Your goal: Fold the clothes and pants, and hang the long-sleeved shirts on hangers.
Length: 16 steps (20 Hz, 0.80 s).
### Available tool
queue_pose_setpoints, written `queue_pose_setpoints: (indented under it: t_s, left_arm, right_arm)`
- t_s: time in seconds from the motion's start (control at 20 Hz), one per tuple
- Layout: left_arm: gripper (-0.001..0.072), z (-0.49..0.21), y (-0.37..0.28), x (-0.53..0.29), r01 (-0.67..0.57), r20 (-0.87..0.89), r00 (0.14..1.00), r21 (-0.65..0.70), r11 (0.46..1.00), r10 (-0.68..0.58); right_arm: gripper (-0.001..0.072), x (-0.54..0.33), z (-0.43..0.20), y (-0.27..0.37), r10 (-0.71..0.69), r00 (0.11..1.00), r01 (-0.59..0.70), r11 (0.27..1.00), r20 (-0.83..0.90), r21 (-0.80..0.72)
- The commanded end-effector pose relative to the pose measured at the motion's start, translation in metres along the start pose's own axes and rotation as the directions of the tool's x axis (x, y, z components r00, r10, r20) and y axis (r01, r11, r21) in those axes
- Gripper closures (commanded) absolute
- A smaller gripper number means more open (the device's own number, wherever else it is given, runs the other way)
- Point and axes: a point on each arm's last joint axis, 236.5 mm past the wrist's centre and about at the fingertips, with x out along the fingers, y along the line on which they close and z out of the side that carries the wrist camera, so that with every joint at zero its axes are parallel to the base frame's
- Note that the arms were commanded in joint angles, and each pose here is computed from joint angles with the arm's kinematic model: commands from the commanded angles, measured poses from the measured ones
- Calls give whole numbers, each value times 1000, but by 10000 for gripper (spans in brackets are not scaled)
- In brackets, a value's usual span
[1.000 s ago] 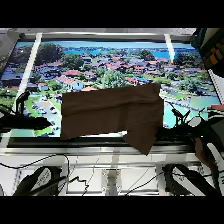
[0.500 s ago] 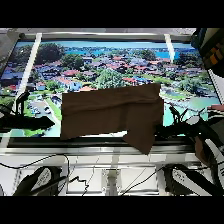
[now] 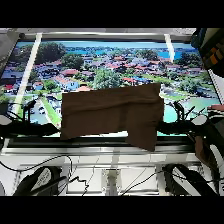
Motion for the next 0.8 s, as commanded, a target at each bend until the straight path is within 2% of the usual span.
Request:
queue_pose_setpoints:
  t_s: [0.0,0.25,0.4,0.45,0.5,0.55,0.6,0.65,0.75]
  left_arm:
    - [232,-23,6,25,1,-29,1000,-23,1000,-1]
    - [252,-30,10,47,10,-3,1000,-81,997,-10]
    - [253,-14,4,52,62,58,997,-122,991,-55]
    - [273,-11,-1,53,91,65,994,-125,988,-84]
    - [429,-12,-5,56,112,58,993,-141,984,-105]
    - [554,-16,-6,58,125,40,992,-150,981,-120]
    - [602,-17,-7,59,129,33,992,-153,980,-125]
    - [685,-14,-7,58,132,41,991,-153,979,-127]
    - [695,2,-12,47,147,69,988,-130,980,-139]
  right_arm:
    - [693,-4,7,13,46,998,-47,999,36,17]
    - [693,-4,6,13,48,998,-49,999,32,18]
    - [693,-4,6,14,50,998,-51,999,33,18]
    - [693,-4,6,15,53,998,-54,998,32,20]
    - [694,-4,6,15,57,998,-57,998,32,21]
    - [693,-4,6,17,63,997,-64,998,34,24]
    - [693,-4,6,20,74,997,-75,997,32,28]
    - [693,-5,6,24,91,995,-92,995,29,33]
    - [694,-13,8,40,143,990,-143,989,20,29]
